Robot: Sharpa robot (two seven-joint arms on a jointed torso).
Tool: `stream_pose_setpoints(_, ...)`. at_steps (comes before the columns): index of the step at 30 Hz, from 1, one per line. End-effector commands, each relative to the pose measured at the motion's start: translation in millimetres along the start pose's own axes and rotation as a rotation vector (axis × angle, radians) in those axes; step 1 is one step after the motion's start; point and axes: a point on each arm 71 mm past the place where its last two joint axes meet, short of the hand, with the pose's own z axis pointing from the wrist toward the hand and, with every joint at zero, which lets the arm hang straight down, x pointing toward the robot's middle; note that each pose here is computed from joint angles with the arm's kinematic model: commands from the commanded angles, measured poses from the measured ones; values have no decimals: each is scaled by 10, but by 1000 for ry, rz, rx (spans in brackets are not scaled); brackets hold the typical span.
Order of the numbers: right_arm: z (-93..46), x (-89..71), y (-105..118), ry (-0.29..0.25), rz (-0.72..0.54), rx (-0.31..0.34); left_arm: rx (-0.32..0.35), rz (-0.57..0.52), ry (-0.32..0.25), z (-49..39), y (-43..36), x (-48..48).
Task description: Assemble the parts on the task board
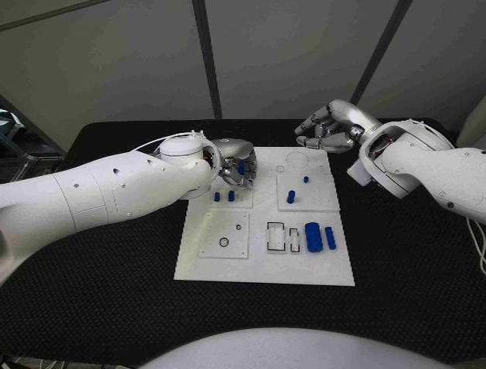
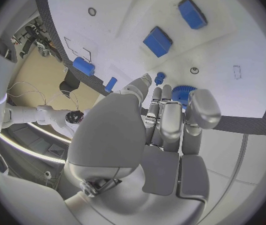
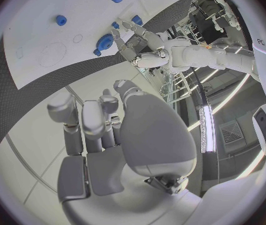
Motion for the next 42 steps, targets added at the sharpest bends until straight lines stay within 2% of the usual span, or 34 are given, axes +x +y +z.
stream_pose_setpoints(1,5,-7,20,-6,-2,-12,-8,24,18,11,5,15)
stream_pose_setpoints(8,8,-2,27,-5,-2,-13,-8,24,36,26,2,51)
stream_pose_setpoints(34,13,8,44,-4,0,-18,-27,22,49,73,41,101)
stream_pose_setpoints(42,15,9,46,-4,0,-19,-13,20,28,74,30,90)
